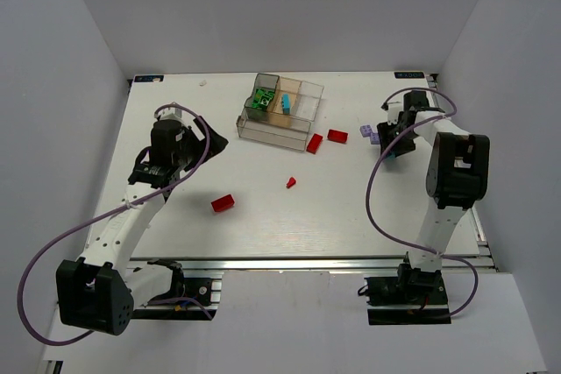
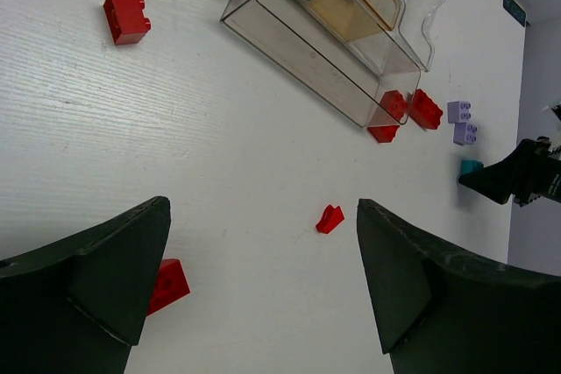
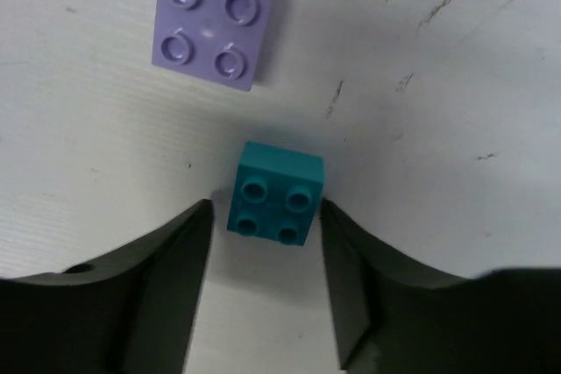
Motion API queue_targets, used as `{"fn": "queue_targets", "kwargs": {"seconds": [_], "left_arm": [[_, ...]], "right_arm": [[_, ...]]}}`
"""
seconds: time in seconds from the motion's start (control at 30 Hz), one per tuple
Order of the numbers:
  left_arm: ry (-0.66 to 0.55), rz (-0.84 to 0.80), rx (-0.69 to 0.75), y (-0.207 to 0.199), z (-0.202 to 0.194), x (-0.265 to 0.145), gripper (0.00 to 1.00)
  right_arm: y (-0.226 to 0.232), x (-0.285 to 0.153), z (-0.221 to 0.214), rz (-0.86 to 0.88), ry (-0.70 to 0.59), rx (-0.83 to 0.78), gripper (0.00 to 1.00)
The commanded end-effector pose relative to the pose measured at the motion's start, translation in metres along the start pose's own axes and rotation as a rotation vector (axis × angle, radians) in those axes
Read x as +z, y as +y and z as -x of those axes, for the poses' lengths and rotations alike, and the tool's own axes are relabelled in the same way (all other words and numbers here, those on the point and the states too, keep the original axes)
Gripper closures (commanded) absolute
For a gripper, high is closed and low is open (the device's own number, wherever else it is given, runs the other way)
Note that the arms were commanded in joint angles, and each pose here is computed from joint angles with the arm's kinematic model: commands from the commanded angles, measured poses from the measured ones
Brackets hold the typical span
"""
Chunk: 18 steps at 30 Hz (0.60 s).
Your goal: Sort the legos into containers by color
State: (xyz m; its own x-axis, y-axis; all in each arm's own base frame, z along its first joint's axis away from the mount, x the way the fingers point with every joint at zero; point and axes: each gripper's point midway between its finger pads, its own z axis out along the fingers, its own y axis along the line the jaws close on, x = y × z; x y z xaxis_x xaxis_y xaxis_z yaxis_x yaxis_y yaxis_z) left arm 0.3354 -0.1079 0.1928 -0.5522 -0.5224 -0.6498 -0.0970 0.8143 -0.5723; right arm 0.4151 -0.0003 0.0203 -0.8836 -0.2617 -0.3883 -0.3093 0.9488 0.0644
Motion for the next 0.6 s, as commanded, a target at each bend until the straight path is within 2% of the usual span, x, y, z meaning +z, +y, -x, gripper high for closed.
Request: {"fn": "queue_targets", "kwargs": {"seconds": [0.0,0.03,0.07,0.13,0.17,0.23,0.27,0.4,0.43,0.5,0.53,0.57], "left_arm": [[-0.023,-0.004,0.002,-0.003,0.006,-0.006,0.04],[-0.022,-0.003,0.003,-0.002,0.005,-0.006,0.04],[-0.022,-0.003,0.002,-0.002,0.005,-0.006,0.04],[-0.018,0.0,0.001,-0.002,0.005,-0.005,0.04],[-0.017,0.001,0.003,-0.001,0.004,-0.005,0.04],[-0.02,0.007,0.004,0.0,0.004,-0.006,0.04],[-0.018,0.01,0.005,0.001,0.004,-0.006,0.04],[0.001,0.02,0.003,0.006,-0.003,-0.004,0.04],[0.011,0.021,0.003,0.007,-0.006,-0.003,0.04],[0.022,0.023,0.0,0.008,-0.009,-0.001,0.04],[0.027,0.022,0.0,0.008,-0.01,0.0,0.04],[0.028,0.023,0.0,0.008,-0.01,0.0,0.04]], "right_arm": [[-0.015,0.002,0.021,-0.054,-0.058,-0.017,0.45],[-0.015,0.002,0.021,-0.055,-0.061,-0.026,0.5],[-0.015,0.003,0.022,-0.057,-0.068,-0.037,0.61],[-0.015,-0.002,0.025,-0.06,-0.088,-0.068,0.72],[-0.011,-0.004,0.026,-0.041,-0.101,-0.081,0.83],[-0.001,-0.024,0.04,-0.011,-0.173,-0.136,0.91],[0.017,-0.032,0.049,0.079,-0.225,-0.205,0.97],[0.077,-0.086,0.09,0.274,-0.45,-0.438,1.0],[0.115,-0.092,0.103,0.358,-0.51,-0.519,1.0],[0.132,-0.096,0.123,0.387,-0.567,-0.55,1.0],[0.163,-0.085,0.135,0.43,-0.581,-0.59,1.0],[0.171,-0.082,0.145,0.444,-0.591,-0.584,1.0]]}}
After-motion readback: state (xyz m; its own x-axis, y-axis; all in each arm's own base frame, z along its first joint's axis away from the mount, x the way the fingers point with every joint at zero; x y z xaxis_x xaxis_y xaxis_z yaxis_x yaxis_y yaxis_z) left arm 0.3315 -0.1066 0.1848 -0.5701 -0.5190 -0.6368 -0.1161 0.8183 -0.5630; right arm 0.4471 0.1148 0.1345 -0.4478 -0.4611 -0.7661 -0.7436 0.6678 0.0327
